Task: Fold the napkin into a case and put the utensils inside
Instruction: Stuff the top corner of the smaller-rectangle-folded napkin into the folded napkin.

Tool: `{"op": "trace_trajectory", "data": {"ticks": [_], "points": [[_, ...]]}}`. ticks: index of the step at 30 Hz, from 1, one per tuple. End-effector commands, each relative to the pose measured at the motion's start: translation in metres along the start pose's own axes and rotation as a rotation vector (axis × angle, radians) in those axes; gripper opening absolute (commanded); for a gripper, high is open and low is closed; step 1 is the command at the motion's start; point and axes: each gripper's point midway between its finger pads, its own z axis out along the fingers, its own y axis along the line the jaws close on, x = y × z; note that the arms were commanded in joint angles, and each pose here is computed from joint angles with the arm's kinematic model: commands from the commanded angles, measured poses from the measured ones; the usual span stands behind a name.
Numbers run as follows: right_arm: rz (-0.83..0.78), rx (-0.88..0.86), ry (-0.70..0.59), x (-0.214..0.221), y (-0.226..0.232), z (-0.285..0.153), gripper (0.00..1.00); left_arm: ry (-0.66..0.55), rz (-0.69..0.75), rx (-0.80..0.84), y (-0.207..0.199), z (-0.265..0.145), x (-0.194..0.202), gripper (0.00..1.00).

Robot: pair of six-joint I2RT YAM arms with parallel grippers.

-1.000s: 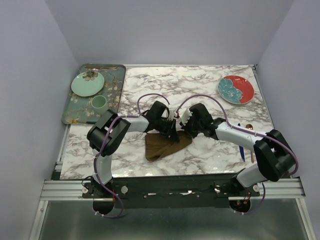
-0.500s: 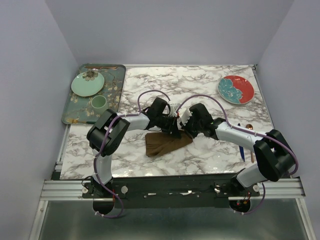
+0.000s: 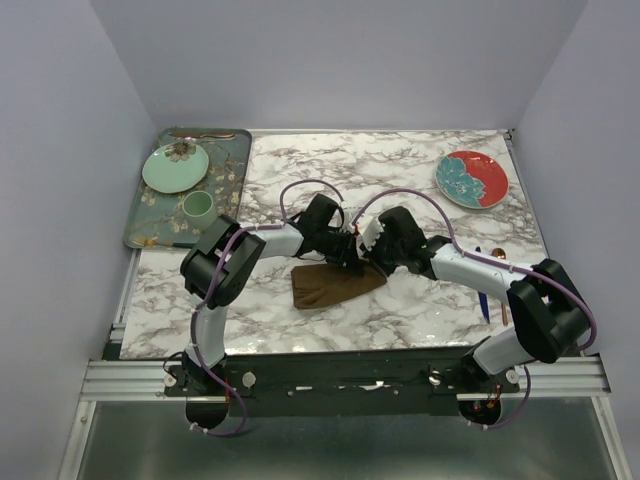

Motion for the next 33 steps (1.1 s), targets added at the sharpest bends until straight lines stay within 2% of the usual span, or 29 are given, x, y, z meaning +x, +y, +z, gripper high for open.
{"op": "trace_trajectory", "data": {"ticks": [1,24,30,33], "points": [[0.01,0.034,0.006,0.0,-0.003,-0.006,0.01,0.036,-0.038,-0.082,0.035,0.004,0.011,0.0],[0.045,0.018,-0.036,-0.022,-0.003,-0.014,0.01,0.074,-0.131,-0.112,0.052,0.004,0.023,0.0],[0.026,-0.038,0.015,0.0,0.009,-0.005,0.01,0.029,-0.148,-0.072,0.039,0.001,0.009,0.0],[0.027,-0.033,0.052,0.011,0.009,0.001,0.01,-0.009,-0.136,0.002,0.015,-0.002,-0.009,0.0]]}}
